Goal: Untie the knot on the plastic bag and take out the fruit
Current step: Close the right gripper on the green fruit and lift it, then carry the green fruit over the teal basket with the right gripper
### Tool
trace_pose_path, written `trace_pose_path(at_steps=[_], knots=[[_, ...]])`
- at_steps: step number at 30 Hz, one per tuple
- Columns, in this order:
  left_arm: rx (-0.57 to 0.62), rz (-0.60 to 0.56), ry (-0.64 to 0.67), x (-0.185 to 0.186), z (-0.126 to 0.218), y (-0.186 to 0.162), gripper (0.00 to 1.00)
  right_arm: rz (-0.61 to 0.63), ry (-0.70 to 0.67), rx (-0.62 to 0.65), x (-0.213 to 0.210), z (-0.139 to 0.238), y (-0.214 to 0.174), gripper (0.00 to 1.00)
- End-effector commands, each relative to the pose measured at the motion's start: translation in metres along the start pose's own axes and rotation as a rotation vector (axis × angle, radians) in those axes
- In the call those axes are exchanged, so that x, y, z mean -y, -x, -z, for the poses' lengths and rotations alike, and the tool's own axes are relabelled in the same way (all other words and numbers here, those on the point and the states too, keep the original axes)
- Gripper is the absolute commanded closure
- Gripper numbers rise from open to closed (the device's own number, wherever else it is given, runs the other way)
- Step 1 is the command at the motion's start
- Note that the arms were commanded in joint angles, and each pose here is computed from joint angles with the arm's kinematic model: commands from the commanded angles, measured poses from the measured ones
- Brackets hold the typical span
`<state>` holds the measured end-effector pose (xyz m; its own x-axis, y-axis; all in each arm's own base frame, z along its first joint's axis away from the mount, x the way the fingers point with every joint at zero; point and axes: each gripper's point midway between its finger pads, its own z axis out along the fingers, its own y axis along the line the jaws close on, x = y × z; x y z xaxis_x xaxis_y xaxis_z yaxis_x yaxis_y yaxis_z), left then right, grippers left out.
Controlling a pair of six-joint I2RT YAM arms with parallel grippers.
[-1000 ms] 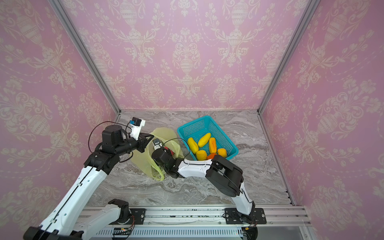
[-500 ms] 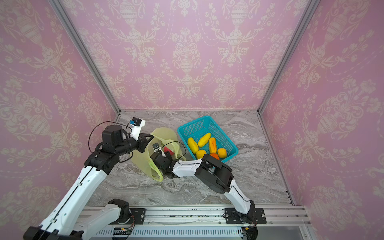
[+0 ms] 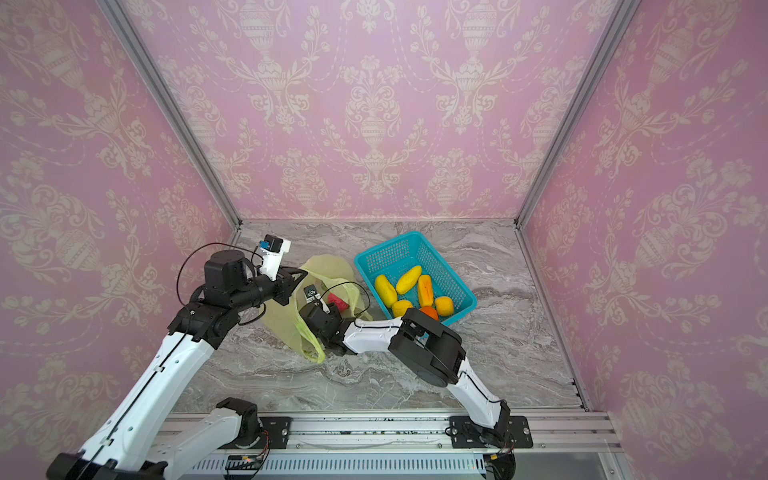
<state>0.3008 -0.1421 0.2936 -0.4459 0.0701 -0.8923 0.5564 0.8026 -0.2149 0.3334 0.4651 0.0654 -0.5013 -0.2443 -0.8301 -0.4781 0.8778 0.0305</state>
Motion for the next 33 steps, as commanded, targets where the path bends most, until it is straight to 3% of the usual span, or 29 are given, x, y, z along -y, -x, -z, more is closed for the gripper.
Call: trace_pose_path(at_steps=[1,12,23,28,33], knots=[[0.014,-0.037,0.050,-0.005,0.007,0.009,0.92,-0.022,0.032,0.051,0.002,0.029,0.025,0.71],[-0.003,-0.031,0.101,-0.015,0.006,0.006,0.92,-0.058,0.126,0.220,0.023,0.119,0.071,0.78],[-0.008,-0.029,0.112,-0.017,0.006,0.005,0.92,-0.124,0.065,0.471,0.100,0.235,0.100,0.82],[-0.009,-0.027,0.111,-0.017,0.006,0.005,0.91,-0.248,-0.080,0.509,0.167,0.247,0.088,0.86],[-0.012,-0.027,0.112,-0.017,0.005,0.004,0.91,-0.441,-0.183,0.444,0.235,0.229,0.056,0.86]])
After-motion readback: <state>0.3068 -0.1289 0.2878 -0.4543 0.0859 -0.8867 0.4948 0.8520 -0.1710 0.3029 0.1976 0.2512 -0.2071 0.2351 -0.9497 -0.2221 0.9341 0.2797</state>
